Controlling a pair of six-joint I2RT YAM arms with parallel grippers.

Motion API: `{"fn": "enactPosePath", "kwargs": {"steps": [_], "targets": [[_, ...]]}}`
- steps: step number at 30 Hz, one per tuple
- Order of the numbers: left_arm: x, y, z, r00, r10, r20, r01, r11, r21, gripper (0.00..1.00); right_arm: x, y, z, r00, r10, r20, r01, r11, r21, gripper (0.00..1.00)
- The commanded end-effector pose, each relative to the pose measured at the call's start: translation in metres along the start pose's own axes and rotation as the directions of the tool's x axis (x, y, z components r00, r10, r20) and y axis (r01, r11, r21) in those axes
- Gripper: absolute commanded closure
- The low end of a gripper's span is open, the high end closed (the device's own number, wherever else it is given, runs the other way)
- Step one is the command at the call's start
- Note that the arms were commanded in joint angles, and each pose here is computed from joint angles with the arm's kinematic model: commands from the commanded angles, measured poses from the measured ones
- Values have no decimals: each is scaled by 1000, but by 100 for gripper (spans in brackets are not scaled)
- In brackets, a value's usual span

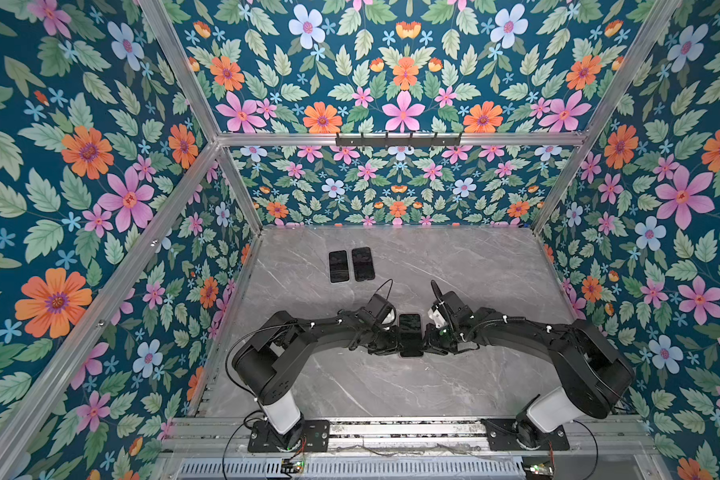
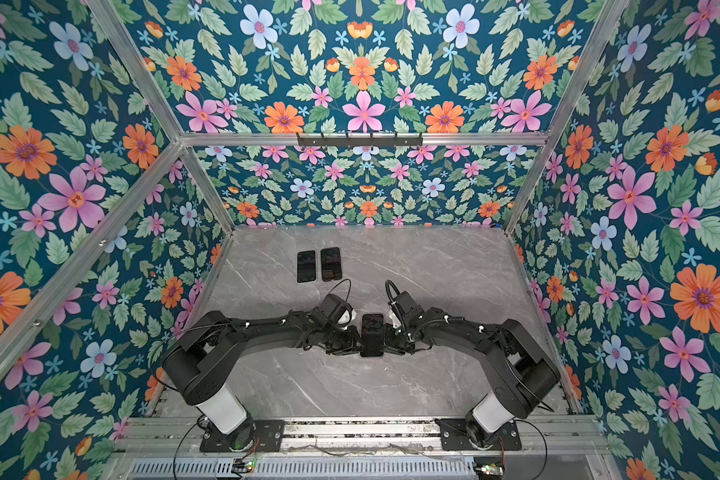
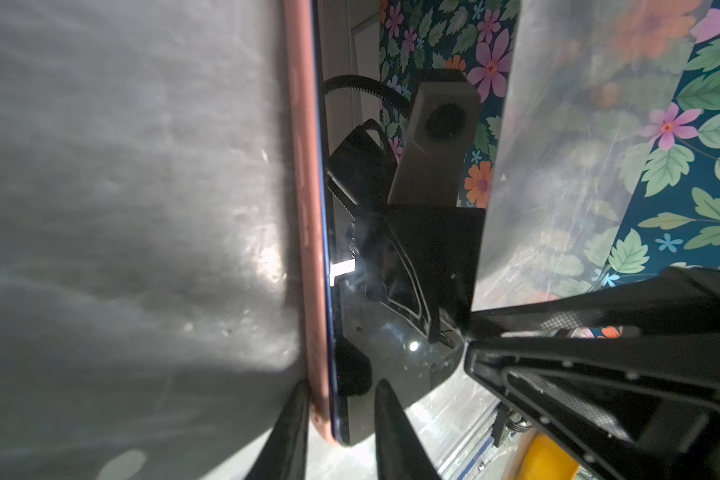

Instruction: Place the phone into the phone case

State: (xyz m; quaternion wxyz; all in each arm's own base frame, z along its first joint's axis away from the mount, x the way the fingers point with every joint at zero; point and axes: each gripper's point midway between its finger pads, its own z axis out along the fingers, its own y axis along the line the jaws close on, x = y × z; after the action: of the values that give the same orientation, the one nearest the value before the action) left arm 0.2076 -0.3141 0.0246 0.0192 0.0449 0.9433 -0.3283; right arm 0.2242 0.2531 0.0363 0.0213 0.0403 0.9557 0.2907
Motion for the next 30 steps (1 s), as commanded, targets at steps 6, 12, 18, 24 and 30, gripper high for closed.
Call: {"fn": "enactPosePath", "kwargs": {"steps": [6, 12, 18, 24, 30], "targets": [[0, -6, 2, 1000, -4, 1, 4, 999, 35, 73, 2, 8, 4, 1000, -5, -11, 5, 999, -36, 83], [1, -7, 4, 1000, -3, -2, 3, 999, 42, 73, 3, 12, 6, 1000, -14, -14, 14, 999, -48, 85], [2, -9, 6, 1000, -1, -6, 1, 999, 50, 73, 5, 14, 12, 1000, -15, -26, 14, 999, -51, 89], [2, -10, 6, 1000, 0, -4, 0, 999, 53, 74, 7, 13, 17, 999, -12, -37, 10, 999, -50, 92], [4, -10, 6, 1000, -1, -5, 2, 999, 54, 74, 8, 10, 15, 999, -12, -32, 10, 999, -39, 93]]}}
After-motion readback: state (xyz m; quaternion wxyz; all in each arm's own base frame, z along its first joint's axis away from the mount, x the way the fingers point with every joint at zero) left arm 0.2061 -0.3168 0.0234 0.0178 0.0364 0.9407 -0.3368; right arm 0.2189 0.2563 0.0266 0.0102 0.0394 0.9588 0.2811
